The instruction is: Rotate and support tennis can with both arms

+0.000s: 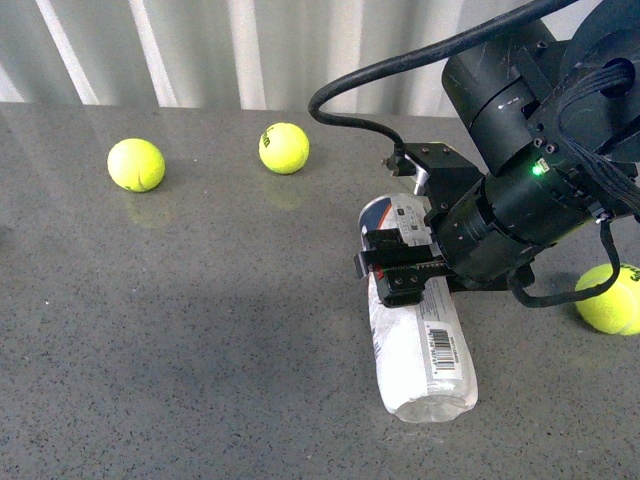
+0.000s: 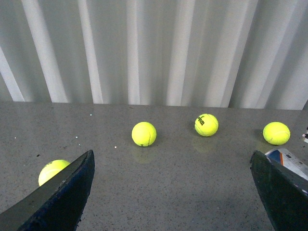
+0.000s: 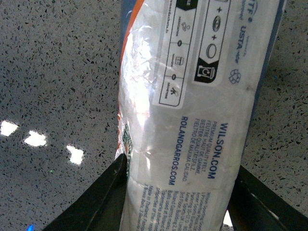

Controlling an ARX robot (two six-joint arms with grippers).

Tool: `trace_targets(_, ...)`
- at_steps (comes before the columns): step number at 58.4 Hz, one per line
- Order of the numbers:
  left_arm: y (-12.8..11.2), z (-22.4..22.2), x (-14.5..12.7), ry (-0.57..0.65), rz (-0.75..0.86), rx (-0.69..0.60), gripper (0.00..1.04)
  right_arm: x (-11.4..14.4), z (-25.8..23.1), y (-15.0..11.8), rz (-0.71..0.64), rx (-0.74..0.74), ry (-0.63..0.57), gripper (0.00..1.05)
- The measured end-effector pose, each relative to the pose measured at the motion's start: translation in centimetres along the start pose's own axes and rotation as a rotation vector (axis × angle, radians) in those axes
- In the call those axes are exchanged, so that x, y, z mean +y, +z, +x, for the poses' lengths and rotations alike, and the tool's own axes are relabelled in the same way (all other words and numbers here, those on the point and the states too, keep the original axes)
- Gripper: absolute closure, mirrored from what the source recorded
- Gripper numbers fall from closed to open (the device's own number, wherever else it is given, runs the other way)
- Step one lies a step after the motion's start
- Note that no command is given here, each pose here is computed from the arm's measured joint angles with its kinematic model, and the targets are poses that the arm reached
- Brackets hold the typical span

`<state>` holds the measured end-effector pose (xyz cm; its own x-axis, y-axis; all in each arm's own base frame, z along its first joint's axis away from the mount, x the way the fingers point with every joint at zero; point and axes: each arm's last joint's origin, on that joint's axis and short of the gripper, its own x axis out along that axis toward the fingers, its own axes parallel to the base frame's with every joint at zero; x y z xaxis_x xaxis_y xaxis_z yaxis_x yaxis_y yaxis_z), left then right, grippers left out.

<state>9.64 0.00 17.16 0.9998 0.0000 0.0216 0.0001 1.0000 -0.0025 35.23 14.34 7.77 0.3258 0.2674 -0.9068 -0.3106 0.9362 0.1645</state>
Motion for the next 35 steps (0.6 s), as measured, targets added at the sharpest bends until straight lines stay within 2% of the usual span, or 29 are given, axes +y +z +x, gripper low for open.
trace_targets(4, 0.00, 0.00, 0.00, 0.000, 0.000, 0.000, 0.07, 0.03, -0.16, 0.08, -0.004, -0.005, -0.001, 0.64)
trace_targets(15, 0.00, 0.00, 0.00, 0.000, 0.000, 0.000, 0.07, 0.09, -0.39, 0.20, -0.016, -0.014, -0.008, 0.80)
trace_targets(35, 0.00, 0.00, 0.00, 0.000, 0.000, 0.000, 0.07, 0.43, -0.85, 0.39, -0.045, -0.026, -0.015, 0.93)
